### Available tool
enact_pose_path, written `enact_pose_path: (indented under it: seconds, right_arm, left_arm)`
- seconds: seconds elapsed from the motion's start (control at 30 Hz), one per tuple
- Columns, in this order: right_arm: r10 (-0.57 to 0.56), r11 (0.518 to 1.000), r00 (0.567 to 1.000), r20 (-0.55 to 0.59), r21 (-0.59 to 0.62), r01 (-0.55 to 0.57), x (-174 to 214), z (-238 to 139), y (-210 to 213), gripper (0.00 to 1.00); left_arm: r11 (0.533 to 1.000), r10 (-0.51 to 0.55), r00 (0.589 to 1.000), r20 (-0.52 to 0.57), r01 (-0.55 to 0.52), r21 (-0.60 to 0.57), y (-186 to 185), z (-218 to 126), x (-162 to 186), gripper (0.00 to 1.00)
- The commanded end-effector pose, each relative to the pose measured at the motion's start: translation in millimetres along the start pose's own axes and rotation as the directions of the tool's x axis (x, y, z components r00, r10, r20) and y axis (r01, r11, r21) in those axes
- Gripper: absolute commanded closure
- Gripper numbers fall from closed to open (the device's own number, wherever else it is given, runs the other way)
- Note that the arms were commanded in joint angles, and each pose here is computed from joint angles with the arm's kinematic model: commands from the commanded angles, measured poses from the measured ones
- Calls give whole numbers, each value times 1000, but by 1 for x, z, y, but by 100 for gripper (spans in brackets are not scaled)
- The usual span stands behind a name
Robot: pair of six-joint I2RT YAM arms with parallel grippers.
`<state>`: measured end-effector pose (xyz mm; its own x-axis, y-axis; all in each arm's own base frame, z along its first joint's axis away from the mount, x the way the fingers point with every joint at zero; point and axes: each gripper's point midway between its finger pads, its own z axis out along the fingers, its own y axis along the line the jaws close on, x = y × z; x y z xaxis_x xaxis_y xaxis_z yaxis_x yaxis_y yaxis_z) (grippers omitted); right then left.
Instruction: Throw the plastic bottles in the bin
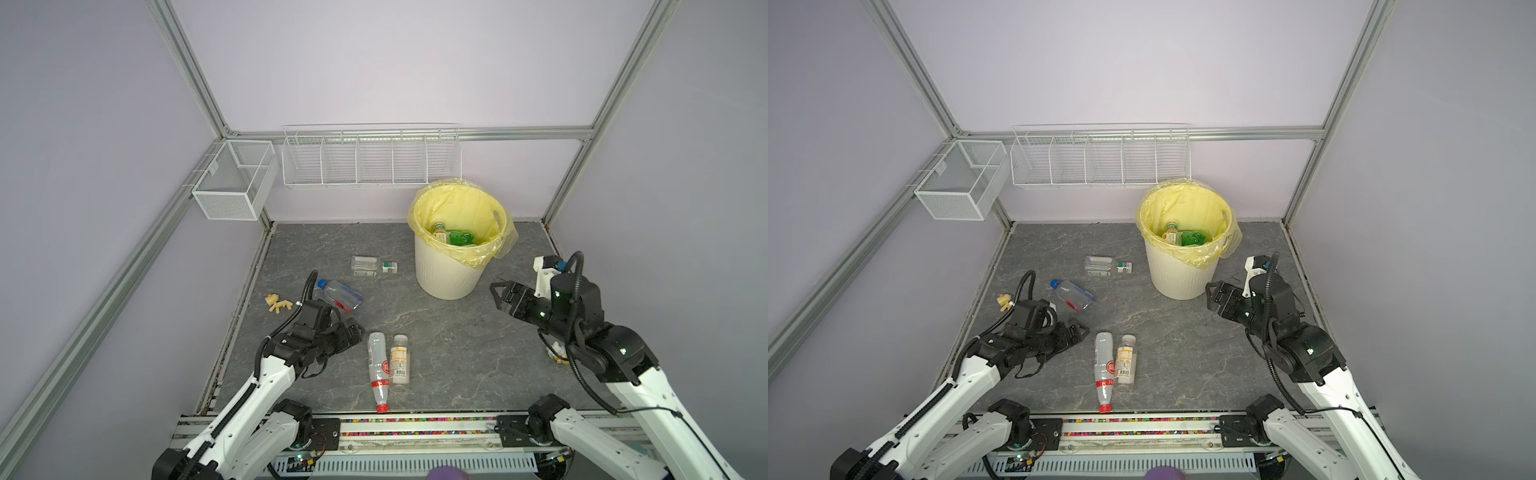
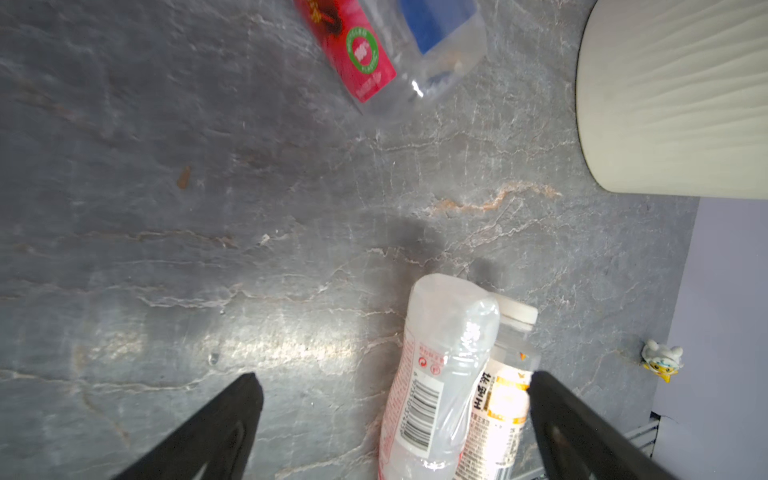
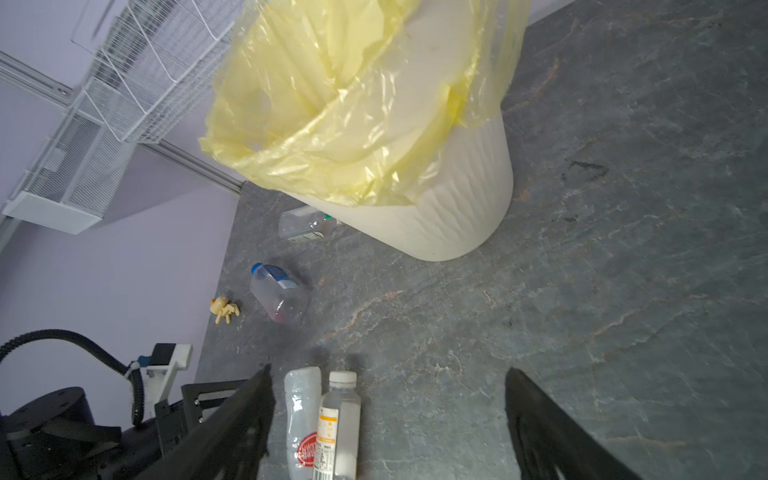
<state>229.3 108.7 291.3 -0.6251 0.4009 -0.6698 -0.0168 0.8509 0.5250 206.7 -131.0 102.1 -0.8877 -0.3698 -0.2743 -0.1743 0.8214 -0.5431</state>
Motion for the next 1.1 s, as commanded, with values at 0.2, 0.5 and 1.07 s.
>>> enact_pose_path:
  seconds: [0.2, 0.5, 1.07]
  right_arm:
    - [7, 1000, 997, -73, -25, -9, 48, -3, -27, 12]
    - [7, 1000, 992, -123, -28, -10, 72, 6, -37, 12]
    - [39, 999, 983, -178, -31, -45, 89, 25, -41, 12]
  left_arm:
    - [999, -40, 998, -40, 41, 26, 12, 6, 23, 0]
    - [1000, -1, 997, -82, 2, 13, 15, 10, 54, 0]
    - [997, 35, 994, -99, -28, 71, 15, 2, 76, 5]
